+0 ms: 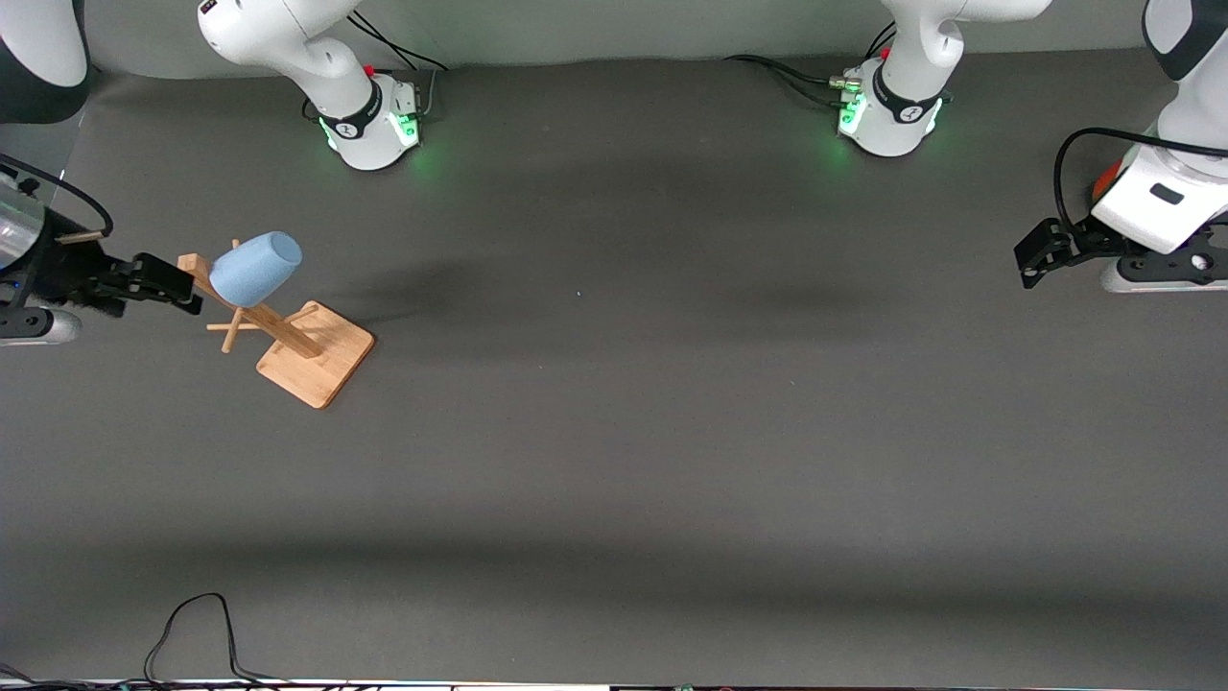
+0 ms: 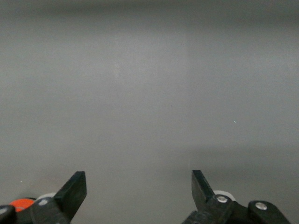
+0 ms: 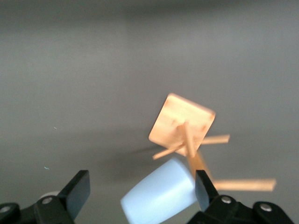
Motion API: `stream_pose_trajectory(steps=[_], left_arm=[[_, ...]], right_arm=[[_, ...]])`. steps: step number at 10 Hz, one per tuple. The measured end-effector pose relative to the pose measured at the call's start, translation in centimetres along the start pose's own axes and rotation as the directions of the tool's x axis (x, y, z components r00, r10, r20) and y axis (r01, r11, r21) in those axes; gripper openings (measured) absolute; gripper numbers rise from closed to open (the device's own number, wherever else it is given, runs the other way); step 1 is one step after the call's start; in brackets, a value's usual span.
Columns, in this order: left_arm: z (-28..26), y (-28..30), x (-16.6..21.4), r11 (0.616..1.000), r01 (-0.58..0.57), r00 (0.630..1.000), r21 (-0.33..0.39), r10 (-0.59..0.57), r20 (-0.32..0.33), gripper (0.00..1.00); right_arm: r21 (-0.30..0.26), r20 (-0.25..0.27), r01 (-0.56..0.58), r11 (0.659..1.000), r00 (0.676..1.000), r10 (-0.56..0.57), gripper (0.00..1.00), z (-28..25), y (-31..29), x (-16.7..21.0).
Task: Rotate and upright cup with both arms
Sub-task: 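Reach the right gripper to the blue cup hanging on the wooden stand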
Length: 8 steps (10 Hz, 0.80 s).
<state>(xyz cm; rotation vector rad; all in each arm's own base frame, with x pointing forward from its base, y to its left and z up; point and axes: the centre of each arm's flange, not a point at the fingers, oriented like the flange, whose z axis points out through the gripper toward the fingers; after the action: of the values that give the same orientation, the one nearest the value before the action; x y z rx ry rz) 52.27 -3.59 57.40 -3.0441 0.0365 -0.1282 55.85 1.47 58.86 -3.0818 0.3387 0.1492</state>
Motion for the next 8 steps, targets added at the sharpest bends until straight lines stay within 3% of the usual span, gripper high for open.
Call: stream_pose_trajectory(steps=[1,2,4,6,8], left_arm=[[0.0,0.0,0.0,1.000,0.000,1.000,0.000,0.000,-0.001,1.00],[-0.1,0.0,0.0,1.000,0.001,1.000,0.000,-0.001,-0.003,1.00],[-0.3,-0.1,0.1,1.000,0.001,1.000,-0.001,-0.001,-0.007,1.00],[-0.7,-0.1,0.3,1.000,0.003,1.000,0.000,-0.003,-0.012,1.00],[-1.6,-0.2,1.4,1.000,0.007,1.000,0.006,-0.007,0.007,1.00]], right_arm=[[0.002,0.060,-0.180,0.984,0.982,0.180,1.00,0.6,-0.1,-0.7],[-0.002,0.106,-0.345,0.939,0.933,0.343,1.00,1.4,0.1,-1.2],[-0.024,0.180,-0.595,0.804,0.788,0.588,1.00,3.4,1.3,-2.0],[-0.032,0.240,-0.725,0.688,0.663,0.709,1.00,5.3,3.7,-2.0],[-0.018,0.270,-0.781,0.624,0.597,0.755,1.00,8.2,7.1,-1.8]])
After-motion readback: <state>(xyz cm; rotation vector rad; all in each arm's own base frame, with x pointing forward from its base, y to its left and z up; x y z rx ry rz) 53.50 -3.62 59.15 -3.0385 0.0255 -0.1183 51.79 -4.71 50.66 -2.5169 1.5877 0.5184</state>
